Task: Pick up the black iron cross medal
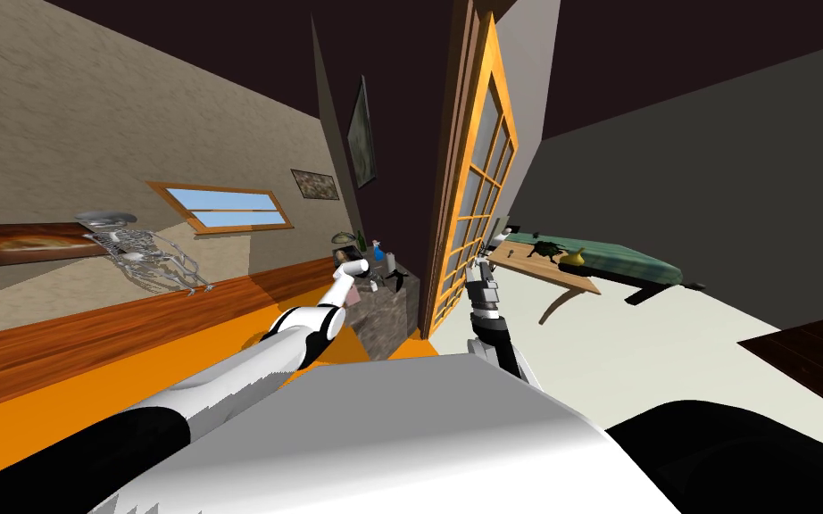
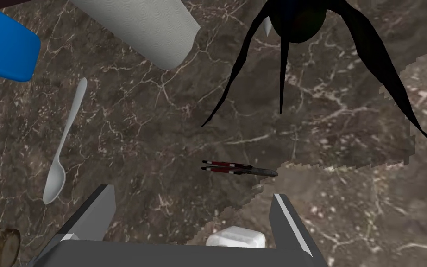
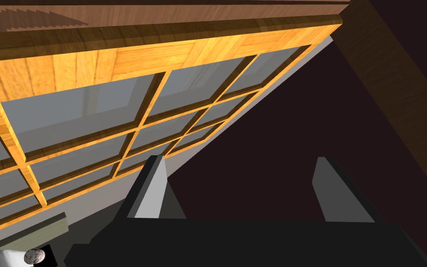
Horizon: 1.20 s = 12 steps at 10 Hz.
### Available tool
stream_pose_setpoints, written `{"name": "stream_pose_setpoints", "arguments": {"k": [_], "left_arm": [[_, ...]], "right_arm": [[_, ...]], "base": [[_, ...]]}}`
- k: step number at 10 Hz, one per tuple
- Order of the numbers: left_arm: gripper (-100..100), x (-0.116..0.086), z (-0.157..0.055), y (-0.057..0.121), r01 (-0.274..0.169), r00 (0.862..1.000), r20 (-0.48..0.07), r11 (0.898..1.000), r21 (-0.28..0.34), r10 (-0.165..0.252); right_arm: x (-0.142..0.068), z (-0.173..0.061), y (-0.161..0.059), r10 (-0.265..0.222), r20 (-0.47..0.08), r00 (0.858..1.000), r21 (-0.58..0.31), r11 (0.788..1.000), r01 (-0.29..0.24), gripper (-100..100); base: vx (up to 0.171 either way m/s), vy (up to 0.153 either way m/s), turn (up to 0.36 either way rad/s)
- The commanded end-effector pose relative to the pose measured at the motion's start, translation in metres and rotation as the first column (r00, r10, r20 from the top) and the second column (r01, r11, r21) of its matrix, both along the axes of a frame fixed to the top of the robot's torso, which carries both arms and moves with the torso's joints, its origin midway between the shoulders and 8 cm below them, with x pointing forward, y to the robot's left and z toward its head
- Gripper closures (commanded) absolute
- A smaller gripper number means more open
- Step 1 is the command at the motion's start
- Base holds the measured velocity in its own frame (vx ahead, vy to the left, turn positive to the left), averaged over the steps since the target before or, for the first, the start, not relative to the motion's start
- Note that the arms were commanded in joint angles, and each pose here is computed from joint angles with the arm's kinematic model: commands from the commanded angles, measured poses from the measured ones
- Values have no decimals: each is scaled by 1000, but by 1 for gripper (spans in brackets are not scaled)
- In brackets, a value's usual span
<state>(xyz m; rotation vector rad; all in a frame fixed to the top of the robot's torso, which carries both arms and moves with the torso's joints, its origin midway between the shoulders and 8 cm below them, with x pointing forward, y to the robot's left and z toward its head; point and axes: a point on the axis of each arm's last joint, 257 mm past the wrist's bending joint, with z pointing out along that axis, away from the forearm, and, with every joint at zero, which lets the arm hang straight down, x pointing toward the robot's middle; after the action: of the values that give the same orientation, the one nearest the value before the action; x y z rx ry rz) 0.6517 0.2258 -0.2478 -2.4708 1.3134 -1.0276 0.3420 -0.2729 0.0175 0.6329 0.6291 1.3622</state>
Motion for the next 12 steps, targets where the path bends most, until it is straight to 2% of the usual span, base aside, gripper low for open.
{"name": "stream_pose_setpoints", "arguments": {"k": [1, 2, 3, 4, 5, 6, 7, 9, 10, 12], "left_arm": [[-100, -7, -11, -1, -7, 999, -51, 1000, -17, 6], [-100, -8, -13, -1, -8, 998, -56, 1000, -17, 7], [-100, -10, -9, -7, -10, 996, -90, 999, -45, 6], [-100, -16, -20, -5, -16, 993, -117, 999, -46, 11], [-100, -24, -26, -10, -26, 984, -175, 997, -72, 13], [-100, -27, -24, -14, -34, 978, -208, 995, -96, 13], [-100, -32, -31, -13, -38, 973, -229, 995, -97, 15], [-100, -48, -38, -20, -62, 947, -320, 989, -138, 14], [-100, -49, -39, -20, -62, 946, -323, 989, -138, 15], [-100, -61, -41, -26, -83, 922, -388, 982, -169, 11]], "right_arm": [[0, 0, 0, 0, 0, 1000, 0, 1000, 0, 0], [0, 0, 0, 0, 0, 1000, 0, 1000, 0, 0], [0, 0, 0, 0, 0, 1000, 0, 1000, 0, 0], [0, 0, 0, 0, 0, 1000, 0, 1000, 0, 0], [0, 0, 0, 0, 0, 1000, 0, 1000, 0, 0], [0, 0, 0, 0, 0, 1000, 0, 1000, 0, 0], [0, 0, 0, 0, 0, 1000, 0, 1000, 0, 0], [0, 0, 0, 0, 0, 1000, 0, 1000, 0, 0], [0, 0, 0, 0, 0, 1000, 0, 1000, 0, 0], [0, 0, 0, 0, 0, 1000, 0, 1000, 0, 0]], "base": [[42, 1, 3], [15, -3, 1], [34, -4, 8], [38, -2, 5], [53, 7, 10], [71, 3, 16], [64, -6, 3], [76, 0, 10], [57, -1, 6], [54, -2, 11]]}}
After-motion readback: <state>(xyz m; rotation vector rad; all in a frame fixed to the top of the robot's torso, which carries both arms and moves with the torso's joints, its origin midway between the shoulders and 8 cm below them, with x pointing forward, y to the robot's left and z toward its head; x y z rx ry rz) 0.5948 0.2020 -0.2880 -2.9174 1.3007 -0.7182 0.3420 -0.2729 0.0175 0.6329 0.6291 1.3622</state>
